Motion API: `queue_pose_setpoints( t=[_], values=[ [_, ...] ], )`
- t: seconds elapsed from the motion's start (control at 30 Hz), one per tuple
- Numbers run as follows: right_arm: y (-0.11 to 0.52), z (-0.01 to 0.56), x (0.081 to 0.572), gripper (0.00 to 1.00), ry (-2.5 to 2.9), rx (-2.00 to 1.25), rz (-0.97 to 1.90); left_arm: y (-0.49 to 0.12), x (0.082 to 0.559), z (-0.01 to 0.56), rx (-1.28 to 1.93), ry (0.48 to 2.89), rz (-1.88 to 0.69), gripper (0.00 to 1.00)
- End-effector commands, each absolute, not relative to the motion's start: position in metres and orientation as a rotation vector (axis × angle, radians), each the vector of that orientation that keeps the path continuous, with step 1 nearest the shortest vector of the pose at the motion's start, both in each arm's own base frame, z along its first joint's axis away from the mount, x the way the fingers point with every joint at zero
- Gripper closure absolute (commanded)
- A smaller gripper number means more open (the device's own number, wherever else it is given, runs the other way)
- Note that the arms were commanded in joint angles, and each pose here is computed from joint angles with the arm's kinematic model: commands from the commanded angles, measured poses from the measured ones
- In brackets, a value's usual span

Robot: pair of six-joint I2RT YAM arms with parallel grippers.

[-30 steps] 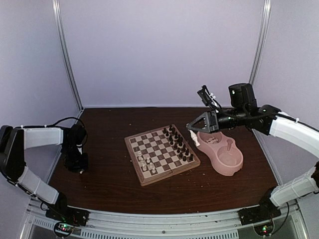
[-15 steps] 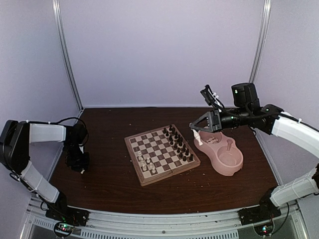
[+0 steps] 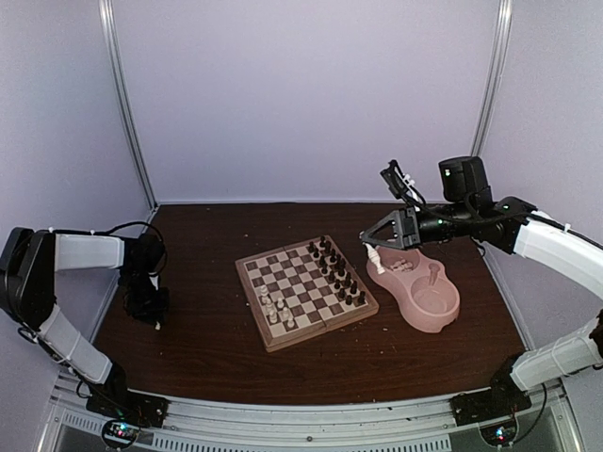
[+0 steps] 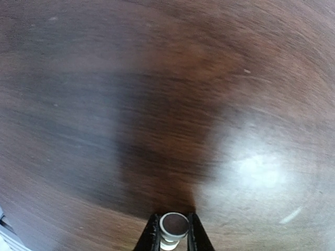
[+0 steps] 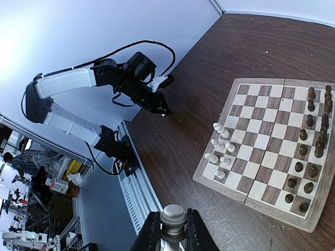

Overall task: Set up the chess pieces on the board
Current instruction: Pick up the pawn from the center of the board.

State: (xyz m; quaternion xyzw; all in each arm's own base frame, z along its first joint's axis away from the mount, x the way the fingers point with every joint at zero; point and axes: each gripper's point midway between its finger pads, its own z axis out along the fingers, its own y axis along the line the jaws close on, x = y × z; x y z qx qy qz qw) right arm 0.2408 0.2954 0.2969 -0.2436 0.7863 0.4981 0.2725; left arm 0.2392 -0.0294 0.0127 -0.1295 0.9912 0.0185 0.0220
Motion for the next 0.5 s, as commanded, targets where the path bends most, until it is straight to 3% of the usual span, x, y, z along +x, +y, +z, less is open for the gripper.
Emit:
queue_pose_setpoints(
  t=[0.0, 0.23, 0.47],
  values=[
    [0.292, 0.299, 0.240, 0.87, 2.103, -0.667, 1.329, -0.045, 0.245, 0.022, -0.403, 3.031, -0.114, 0.92],
    [0.258, 0.264, 0.288, 0.88, 2.208, -0.488, 1.058, -0.091, 0.258, 0.053, -0.394, 2.906, -0.538, 0.92],
    [0.188, 0.207, 0.350, 0.89, 2.297, -0.311, 0.410, -0.132, 0.264, 0.084, -0.328, 2.817, -0.784, 0.92]
  ],
)
